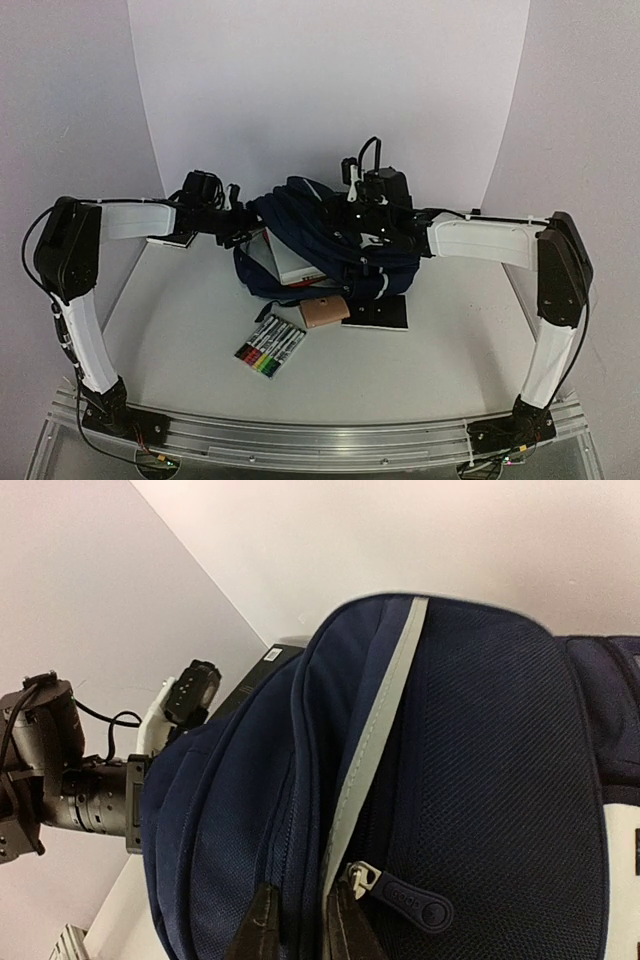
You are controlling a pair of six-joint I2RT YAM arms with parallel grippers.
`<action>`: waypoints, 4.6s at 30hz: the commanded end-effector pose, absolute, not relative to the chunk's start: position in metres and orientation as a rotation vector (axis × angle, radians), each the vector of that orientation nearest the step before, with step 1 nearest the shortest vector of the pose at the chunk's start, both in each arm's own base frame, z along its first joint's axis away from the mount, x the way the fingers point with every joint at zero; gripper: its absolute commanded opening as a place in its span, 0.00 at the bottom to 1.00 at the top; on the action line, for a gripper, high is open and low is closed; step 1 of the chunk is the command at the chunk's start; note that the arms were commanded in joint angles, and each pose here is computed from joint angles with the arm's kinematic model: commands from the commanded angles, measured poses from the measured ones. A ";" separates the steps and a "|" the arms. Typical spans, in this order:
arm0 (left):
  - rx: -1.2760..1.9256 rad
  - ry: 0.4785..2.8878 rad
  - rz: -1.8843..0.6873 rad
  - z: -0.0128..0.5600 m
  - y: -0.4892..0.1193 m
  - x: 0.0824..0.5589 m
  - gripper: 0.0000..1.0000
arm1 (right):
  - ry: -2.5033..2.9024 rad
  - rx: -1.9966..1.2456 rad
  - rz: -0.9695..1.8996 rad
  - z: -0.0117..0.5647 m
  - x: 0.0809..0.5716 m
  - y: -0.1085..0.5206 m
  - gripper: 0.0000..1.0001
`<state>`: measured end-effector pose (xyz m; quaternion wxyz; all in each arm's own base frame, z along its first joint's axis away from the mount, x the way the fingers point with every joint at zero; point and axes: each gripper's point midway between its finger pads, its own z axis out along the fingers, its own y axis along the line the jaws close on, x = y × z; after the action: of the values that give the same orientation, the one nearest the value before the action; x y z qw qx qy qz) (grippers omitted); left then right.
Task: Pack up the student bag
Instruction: Place the book in the student bag, then adjust the book at the center of the board.
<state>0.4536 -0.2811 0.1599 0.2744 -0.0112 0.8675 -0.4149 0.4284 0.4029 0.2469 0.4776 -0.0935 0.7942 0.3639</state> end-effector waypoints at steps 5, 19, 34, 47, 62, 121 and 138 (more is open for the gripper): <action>-0.007 2.378 -0.896 0.172 -0.210 0.444 0.85 | 1.814 -0.230 0.817 0.299 0.426 0.375 0.21; 0.056 2.436 -0.023 0.148 -0.088 0.511 0.94 | 1.809 -0.340 0.805 0.323 0.393 0.358 0.84; 0.310 2.389 0.520 0.093 -0.039 0.591 0.77 | 1.855 -0.207 0.773 0.311 0.377 0.323 0.85; 0.403 2.434 0.604 0.052 -0.027 0.601 0.60 | 1.843 -0.191 0.774 0.317 0.374 0.318 0.80; 0.451 2.443 0.625 0.036 -0.013 0.608 0.39 | 1.837 -0.182 0.784 0.321 0.372 0.316 0.77; 0.151 2.599 0.721 0.109 -0.066 0.450 0.00 | 1.875 -0.238 0.835 0.299 0.361 0.323 0.74; 0.040 2.750 0.567 0.138 -0.172 0.313 0.00 | 1.890 -0.322 0.951 0.287 0.304 0.368 0.71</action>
<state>0.3438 -0.1477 0.1117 0.1726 0.0550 0.9492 0.2572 0.3228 0.3521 0.2572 0.4612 -0.1289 0.8019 0.3573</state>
